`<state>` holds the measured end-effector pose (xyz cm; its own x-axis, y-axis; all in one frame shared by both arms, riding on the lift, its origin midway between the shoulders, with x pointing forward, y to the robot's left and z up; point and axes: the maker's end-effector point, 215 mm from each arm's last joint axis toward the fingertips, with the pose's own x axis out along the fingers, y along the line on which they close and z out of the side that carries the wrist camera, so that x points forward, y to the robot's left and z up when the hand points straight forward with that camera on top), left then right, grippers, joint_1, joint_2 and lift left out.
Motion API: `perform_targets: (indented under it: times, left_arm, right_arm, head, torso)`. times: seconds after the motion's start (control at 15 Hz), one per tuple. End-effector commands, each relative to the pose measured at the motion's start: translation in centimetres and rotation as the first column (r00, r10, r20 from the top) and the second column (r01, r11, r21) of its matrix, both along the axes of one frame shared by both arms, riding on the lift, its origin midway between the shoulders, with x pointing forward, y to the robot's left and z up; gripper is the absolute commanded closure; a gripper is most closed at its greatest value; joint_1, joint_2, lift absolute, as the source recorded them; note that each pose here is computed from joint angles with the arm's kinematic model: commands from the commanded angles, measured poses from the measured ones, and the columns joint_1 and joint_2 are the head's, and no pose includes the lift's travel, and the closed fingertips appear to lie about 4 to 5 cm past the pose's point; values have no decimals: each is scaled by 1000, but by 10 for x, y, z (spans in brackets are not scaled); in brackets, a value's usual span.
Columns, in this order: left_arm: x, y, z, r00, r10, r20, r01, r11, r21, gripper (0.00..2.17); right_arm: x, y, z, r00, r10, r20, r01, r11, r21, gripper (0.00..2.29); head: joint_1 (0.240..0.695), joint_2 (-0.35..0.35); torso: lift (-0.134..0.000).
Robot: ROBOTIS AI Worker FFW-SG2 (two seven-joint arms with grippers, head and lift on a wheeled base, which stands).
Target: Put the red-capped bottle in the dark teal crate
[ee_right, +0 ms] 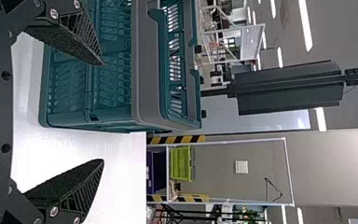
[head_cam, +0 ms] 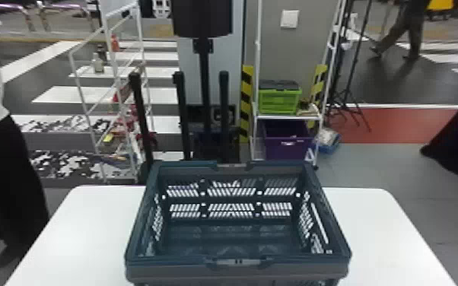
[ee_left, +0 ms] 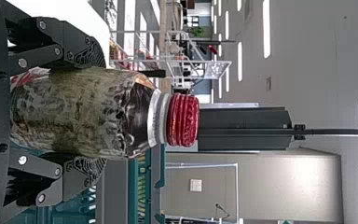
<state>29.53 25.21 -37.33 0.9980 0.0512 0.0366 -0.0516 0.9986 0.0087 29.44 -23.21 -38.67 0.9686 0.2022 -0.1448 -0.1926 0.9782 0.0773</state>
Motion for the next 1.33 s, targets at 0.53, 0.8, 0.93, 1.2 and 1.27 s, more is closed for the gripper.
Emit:
perform_targets:
  times: [0.53, 0.8, 0.93, 1.2, 1.27]
  left_arm:
    - [-2, -1, 7, 1000, -4, 12, 4, 1000, 5, 1973]
    - [12, 27, 33, 999, 29, 21, -30, 998, 48, 1973]
    - [33, 56, 54, 998, 55, -15, -54, 995, 87, 1973]
    - [90, 94, 97, 980, 88, -176, -73, 993, 89, 1973]
    - [104, 98, 113, 976, 93, -195, -77, 993, 91, 1973]
  right_arm:
    - [-1, 1, 1, 1000, 3, 2, -3, 1000, 1, 147]
    - [1, 1, 4, 1000, 3, 9, -3, 1000, 1, 147]
    - [1, 1, 4, 1000, 2, 9, -2, 1000, 2, 147]
    - [0, 0, -1, 1000, 1, -2, -1, 1000, 3, 147]
    - [-1, 0, -2, 1000, 2, -2, -2, 1000, 2, 147]
  head:
    - [499, 0]
    - [499, 0]
    - [499, 0]
    - [499, 0]
    - [499, 0]
  torso:
    - [0]
    - [0]
    - [0]
    - [0]
    - [0]
